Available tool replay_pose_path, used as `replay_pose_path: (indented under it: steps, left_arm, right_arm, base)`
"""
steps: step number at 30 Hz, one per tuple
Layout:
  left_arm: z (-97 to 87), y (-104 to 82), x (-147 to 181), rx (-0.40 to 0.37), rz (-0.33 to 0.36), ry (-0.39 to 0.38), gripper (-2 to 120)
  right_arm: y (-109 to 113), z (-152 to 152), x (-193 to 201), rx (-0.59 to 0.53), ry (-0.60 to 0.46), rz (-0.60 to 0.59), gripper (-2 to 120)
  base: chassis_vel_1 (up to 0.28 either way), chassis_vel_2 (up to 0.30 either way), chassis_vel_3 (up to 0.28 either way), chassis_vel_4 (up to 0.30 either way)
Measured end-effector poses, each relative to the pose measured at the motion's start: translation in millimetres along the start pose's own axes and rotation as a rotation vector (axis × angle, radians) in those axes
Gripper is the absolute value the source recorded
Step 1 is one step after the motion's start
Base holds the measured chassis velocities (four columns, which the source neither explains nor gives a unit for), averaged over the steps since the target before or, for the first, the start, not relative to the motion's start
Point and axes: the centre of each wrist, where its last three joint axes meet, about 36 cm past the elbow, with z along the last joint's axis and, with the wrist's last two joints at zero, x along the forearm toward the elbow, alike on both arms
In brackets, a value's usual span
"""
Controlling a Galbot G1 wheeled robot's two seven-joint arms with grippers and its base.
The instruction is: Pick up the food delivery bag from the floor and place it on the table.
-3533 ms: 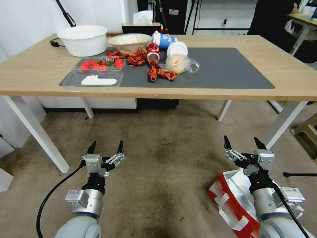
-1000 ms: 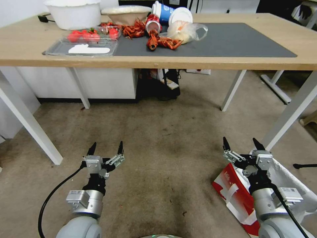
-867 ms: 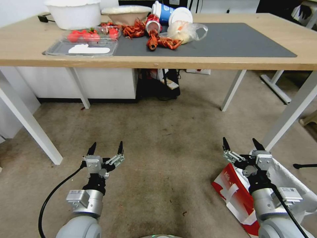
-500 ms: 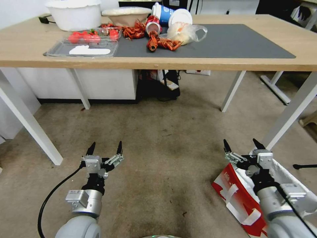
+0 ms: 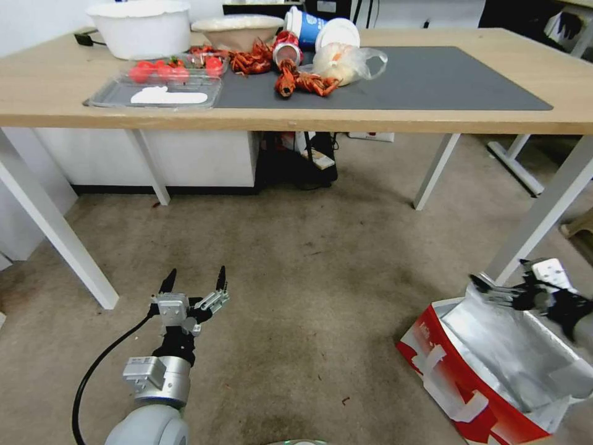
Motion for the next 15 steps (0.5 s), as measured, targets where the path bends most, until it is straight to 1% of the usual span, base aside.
replay_pose_path:
  steps: [1,5,7,9,10,11,13,15]
  left_arm:
    - [0.4,0.5,-0.1,-0.002,-0.001,0.001,100]
    - [0.4,1.5,-0.7,-0.004,-0.001,0.001,100]
    - [0.4,1.6,-0.8,-0.004,-0.001,0.001,100]
    - [1.9,1.8,-1.7,-0.004,0.001,0.006,100]
    - [1.9,1.8,-1.7,-0.004,0.001,0.006,100]
    - [3.4,1.4,-1.9,-0.004,0.002,0.009,100]
    - [4.8,0.6,-2.5,-0.002,0.005,0.013,100]
    - [5.3,0.0,-2.9,-0.001,0.008,0.014,100]
  right_arm:
    - [-5.1,3.3,-6.6,0.006,0.023,-0.007,100]
    - [-12.9,14.8,-21.2,0.027,0.082,-0.017,100]
    - [-14.0,16.5,-22.6,0.031,0.088,-0.013,100]
    - [-24.9,26.5,-30.2,0.052,0.116,-0.001,100]
    - [-24.9,26.5,-30.2,0.052,0.116,-0.001,100]
    - [-32.4,31.7,-34.8,0.056,0.126,0.005,100]
    - [-41.8,39.9,-41.7,0.049,0.130,0.007,100]
    - [-45.3,43.9,-45.4,0.038,0.134,0.006,100]
  base:
    - [0.000,0.000,0.000,0.000]
    - [0.000,0.000,0.000,0.000]
    - [0.000,0.000,0.000,0.000]
    - [0.000,0.000,0.000,0.000]
    - [0.000,0.000,0.000,0.000]
    - [0.000,0.000,0.000,0.000]
    - [0.000,0.000,0.000,0.000]
    - [0.000,0.000,0.000,0.000]
